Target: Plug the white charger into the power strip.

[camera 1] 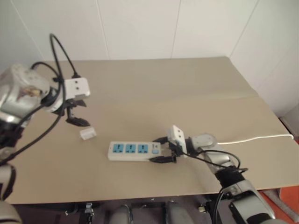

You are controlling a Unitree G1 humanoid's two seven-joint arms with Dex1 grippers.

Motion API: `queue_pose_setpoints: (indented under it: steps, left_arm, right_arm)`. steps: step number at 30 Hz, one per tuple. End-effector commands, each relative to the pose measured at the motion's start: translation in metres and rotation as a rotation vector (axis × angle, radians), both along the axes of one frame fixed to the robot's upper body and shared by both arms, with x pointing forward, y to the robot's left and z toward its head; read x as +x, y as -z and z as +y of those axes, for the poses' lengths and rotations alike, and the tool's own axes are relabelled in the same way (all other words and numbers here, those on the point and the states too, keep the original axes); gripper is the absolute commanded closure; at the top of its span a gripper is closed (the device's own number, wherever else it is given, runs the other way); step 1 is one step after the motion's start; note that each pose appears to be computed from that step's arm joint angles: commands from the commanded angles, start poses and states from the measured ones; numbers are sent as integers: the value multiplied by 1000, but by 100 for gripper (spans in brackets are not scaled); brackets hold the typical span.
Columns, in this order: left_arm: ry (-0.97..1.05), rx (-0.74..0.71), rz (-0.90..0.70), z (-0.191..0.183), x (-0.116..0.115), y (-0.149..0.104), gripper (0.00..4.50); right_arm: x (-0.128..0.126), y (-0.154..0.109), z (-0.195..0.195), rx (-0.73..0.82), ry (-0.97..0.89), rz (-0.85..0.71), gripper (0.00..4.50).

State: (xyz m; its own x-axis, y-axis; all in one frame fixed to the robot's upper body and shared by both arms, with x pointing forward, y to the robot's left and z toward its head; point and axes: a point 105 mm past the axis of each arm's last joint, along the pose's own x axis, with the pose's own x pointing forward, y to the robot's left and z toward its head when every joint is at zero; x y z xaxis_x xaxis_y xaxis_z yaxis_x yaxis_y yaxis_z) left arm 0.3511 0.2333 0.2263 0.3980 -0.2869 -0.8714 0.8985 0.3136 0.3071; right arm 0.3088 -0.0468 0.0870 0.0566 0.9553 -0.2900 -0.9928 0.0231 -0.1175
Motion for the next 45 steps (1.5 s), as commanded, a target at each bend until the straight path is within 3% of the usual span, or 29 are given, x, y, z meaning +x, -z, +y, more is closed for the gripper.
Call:
queue_pose_setpoints:
  steps: [1,8,20,41,45]
  left_arm:
    - [13,120,86,6,8,8,0]
    - [-16,190,167,6,24,25,0]
    - [-42,288,276,8,14,70,0]
    - [-64,292,194,-3,24,82,0]
    - [-59,300,179,-4,26,83,121]
  right_arm:
    - [-8,17,9,-38,-21,42,105]
    - [-6,20,7,-45,28,34,105]
    - [-10,24,3,-41,79,31,105]
    - [-10,26,2,-52,79,32,105]
    - [-10,28,1,-55,85,32,105]
